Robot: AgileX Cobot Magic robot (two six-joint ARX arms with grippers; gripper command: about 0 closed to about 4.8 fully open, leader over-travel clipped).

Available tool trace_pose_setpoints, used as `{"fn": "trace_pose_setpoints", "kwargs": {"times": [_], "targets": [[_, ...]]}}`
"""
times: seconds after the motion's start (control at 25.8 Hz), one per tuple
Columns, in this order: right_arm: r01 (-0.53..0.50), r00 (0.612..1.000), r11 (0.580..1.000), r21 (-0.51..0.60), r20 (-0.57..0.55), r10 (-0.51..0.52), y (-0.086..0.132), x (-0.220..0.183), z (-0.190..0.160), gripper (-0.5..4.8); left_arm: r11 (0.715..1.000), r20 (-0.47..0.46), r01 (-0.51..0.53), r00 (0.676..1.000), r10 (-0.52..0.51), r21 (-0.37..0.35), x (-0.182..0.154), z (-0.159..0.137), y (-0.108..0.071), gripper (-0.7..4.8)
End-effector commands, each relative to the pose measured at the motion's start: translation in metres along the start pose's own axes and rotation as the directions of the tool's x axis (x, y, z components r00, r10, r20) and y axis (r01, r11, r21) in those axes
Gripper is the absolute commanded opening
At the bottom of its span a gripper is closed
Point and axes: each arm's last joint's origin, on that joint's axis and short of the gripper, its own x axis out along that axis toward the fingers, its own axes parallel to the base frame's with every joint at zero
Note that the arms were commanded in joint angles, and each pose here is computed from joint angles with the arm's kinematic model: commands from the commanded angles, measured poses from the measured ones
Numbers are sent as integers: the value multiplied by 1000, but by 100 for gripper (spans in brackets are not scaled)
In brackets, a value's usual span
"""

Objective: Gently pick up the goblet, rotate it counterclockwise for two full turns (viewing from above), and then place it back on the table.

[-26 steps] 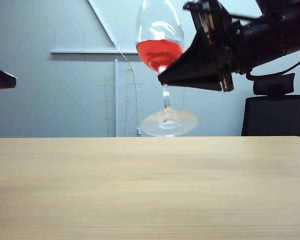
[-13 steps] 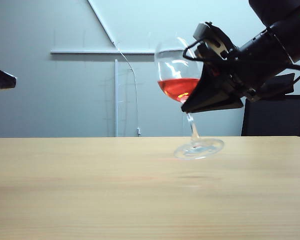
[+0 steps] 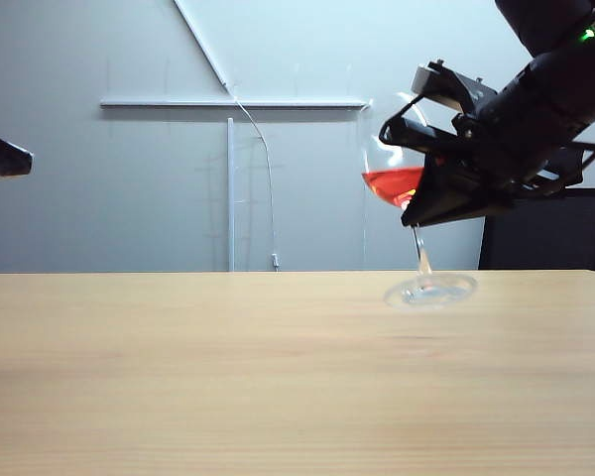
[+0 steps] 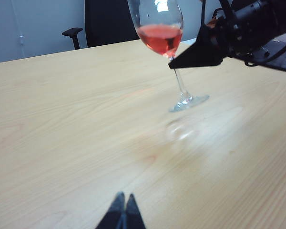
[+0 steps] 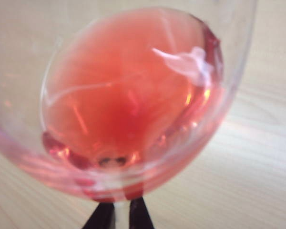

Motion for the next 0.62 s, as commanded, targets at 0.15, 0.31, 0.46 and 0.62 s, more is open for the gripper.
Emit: {"fn": "trace_pose_setpoints", "kwargs": {"times": [0.15,0.31,0.46,0.62], "targets": [[-19,976,992,127,217,-9,2,-3,23,-5,1000,11,2,1000,-2,0,0,2,0,-5],[-107,956,968,225,292,38,4,1,28,-5,1000,11,2,1000,-2,0,0,2,0,-5],[-299,910,919,257,366,194,7,12,30,-5,1000,11,2,1000,-2,0,0,2,0,-5],[-445,853,879,170,380,358,11,14,32,-5,1000,11,2,1000,-2,0,0,2,0,-5]]}}
